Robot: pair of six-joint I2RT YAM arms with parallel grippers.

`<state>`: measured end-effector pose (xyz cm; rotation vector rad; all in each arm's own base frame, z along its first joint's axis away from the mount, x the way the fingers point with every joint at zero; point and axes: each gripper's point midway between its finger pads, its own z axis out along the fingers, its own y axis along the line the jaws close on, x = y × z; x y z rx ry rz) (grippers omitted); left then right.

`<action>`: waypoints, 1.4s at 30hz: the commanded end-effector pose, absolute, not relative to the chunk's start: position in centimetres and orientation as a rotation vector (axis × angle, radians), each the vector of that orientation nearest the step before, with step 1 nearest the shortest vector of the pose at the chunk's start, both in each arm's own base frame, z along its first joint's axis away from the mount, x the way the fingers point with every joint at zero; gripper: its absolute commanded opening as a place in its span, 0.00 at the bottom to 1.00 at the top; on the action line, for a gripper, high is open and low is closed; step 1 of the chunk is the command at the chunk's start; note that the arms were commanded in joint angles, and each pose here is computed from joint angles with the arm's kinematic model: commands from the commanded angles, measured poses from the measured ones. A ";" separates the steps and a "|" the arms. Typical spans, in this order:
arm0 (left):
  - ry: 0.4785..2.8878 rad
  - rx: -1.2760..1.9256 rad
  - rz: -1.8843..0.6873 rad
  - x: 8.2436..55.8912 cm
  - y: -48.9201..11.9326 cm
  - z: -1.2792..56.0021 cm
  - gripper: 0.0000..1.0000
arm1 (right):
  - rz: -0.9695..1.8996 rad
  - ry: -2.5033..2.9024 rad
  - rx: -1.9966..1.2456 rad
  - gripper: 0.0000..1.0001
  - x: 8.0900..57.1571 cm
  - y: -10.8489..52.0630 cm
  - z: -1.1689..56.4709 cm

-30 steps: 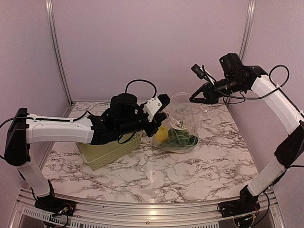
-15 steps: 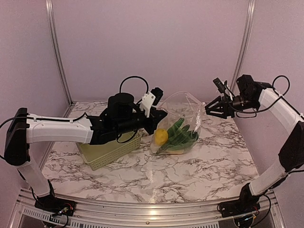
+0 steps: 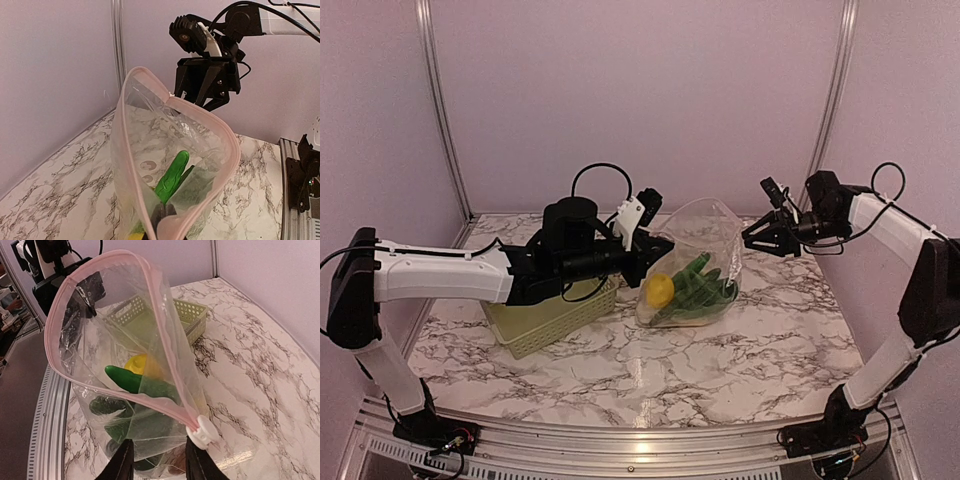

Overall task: Place the food in the zip-top bag and seal the zipper
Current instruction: Pass from the right arm to the left, then hold the zipper from the zipper food storage bag.

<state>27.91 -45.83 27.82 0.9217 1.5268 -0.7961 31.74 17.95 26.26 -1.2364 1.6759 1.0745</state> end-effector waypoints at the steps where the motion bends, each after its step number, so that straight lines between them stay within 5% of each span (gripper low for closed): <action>1: 1.456 0.908 -0.826 27.8 -45.1 30.7 0.00 | 1.032 1.699 -1.240 0.33 33.1 17.6 24.6; 23: 1.487 0.960 -0.898 27.7 -45.5 29.7 0.00 | 1.123 1.566 -1.208 0.35 34.0 18.2 26.0; 34: 1.522 0.920 -0.923 29.1 -45.1 29.5 0.00 | 1.104 1.552 -1.225 0.01 32.9 18.1 27.2; 42: 1.560 0.893 -0.867 30.1 -42.7 29.5 0.00 | 0.830 1.675 -1.157 0.00 32.7 16.6 31.2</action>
